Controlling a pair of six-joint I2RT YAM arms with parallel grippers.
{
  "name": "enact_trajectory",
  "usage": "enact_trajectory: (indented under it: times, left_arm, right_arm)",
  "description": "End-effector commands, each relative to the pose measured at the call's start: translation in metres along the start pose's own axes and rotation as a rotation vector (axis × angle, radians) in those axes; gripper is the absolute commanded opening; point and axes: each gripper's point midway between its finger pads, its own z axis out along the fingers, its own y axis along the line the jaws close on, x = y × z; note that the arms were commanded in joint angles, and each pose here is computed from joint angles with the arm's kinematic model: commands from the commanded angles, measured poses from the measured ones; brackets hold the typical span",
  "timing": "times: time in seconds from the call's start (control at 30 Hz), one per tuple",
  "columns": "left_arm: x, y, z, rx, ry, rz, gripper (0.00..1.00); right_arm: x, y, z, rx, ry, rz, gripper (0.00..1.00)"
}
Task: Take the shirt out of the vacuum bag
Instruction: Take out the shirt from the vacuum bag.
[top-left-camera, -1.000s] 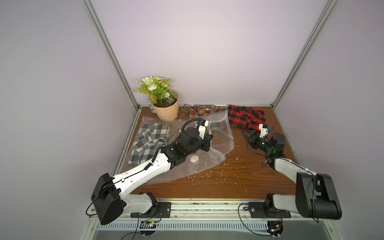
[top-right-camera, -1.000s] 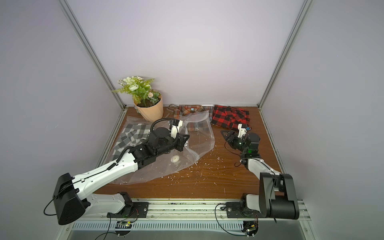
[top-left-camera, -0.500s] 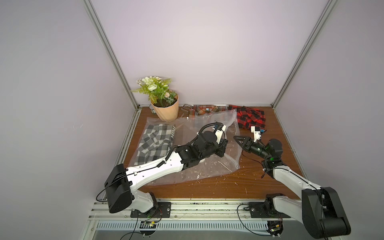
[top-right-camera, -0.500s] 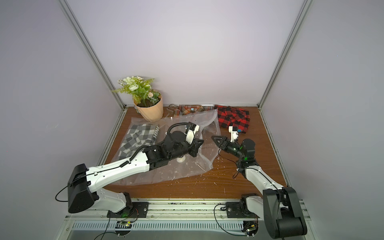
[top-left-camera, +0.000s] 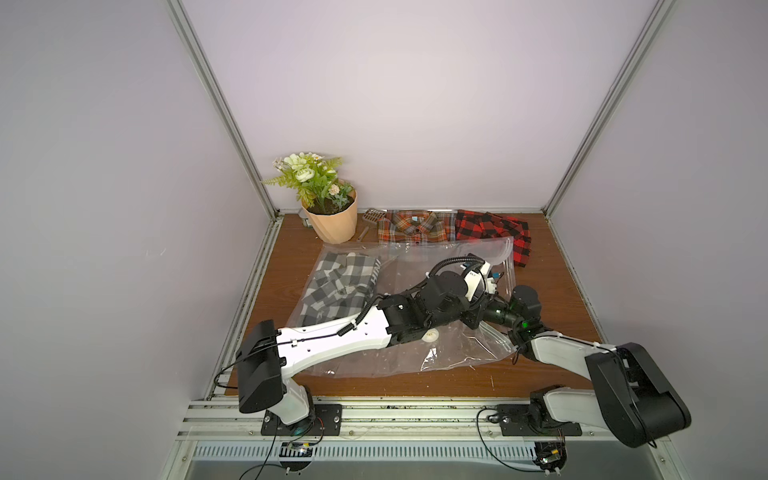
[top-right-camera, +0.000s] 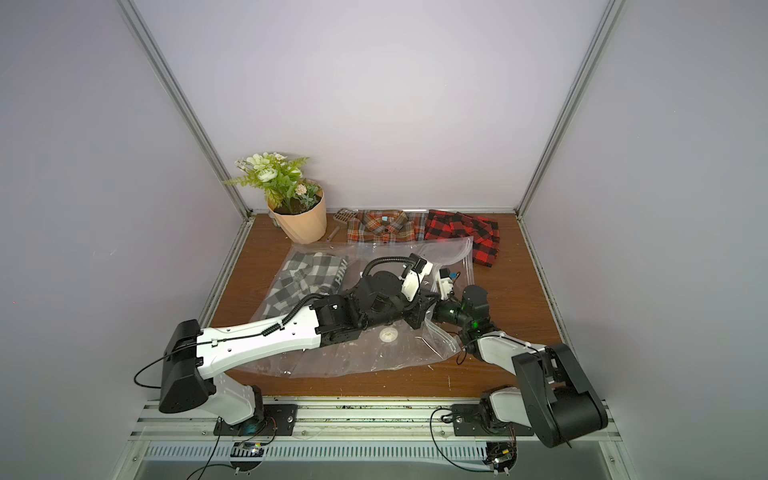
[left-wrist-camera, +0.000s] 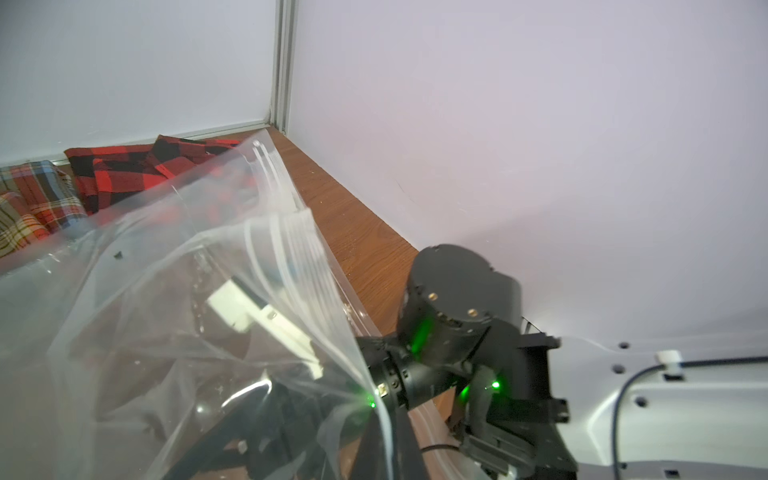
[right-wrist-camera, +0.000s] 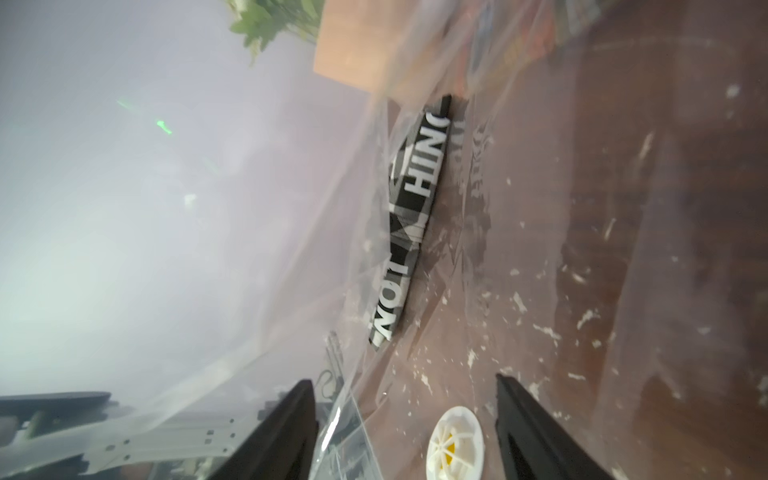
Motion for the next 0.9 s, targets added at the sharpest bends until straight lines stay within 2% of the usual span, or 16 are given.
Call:
enact_trajectory:
  times: [0.0,0.13,0.3,0.4,0.43,0.47,0.5,0.53,0.6,0.67,0.7,0.77,0.87]
  left_arm:
    - [-0.025,-0.026,-0.004,0.077,-0.069,-0.014,0.00]
    - [-0.026,-0.036,-0.005,0.106,-0.073,-0.021,0.00]
    - [-0.023,-0.044,-0.002,0.149,-0.070,-0.050,0.01]
    - [-0.025,-0.042,-0.007,0.140,-0.080,-0.047,0.02]
    - [-0.028,-0.037,-0.010,0.122,-0.086,-0.048,0.06]
    - [-0.032,-0.031,-0.015,0.117,-0.096,-0.060,0.20]
    - [-0.037,-0.023,-0.020,0.124,-0.109,-0.087,0.41]
    - [-0.042,-0.014,-0.026,0.131,-0.122,-0.119,0.54]
    - [-0.056,0.011,-0.044,0.107,-0.172,-0.176,0.71]
    - [-0.070,0.030,-0.064,0.050,-0.221,-0.183,0.84]
    - [-0.079,0.039,-0.076,0.021,-0.244,-0.180,0.99]
    - [-0.096,0.060,-0.100,-0.040,-0.279,-0.184,1.00]
    - [-0.116,0.110,-0.141,-0.174,-0.329,-0.221,1.00]
  right_arm:
    - [0.015,0.008,0.008,-0.088,0.036,-0.041,0.72]
    - [0.032,-0.005,0.024,-0.116,0.071,0.014,0.72]
    - [0.042,-0.002,0.039,-0.228,0.064,0.089,0.71]
    - [0.048,-0.016,0.045,-0.206,0.064,0.118,0.71]
    - [0.050,-0.020,0.045,-0.189,0.063,0.120,0.71]
    - [0.052,-0.026,0.046,-0.165,0.067,0.121,0.71]
    - [0.054,-0.031,0.047,-0.139,0.069,0.117,0.71]
    - [0.055,-0.035,0.048,-0.119,0.071,0.115,0.72]
    - [0.057,-0.041,0.051,-0.081,0.082,0.107,0.72]
    - [0.058,-0.046,0.051,-0.055,0.079,0.101,0.72]
    - [0.058,-0.048,0.052,-0.046,0.082,0.100,0.72]
    - [0.060,-0.052,0.053,-0.037,0.087,0.106,0.72]
    - [0.060,-0.052,0.054,-0.046,0.090,0.119,0.71]
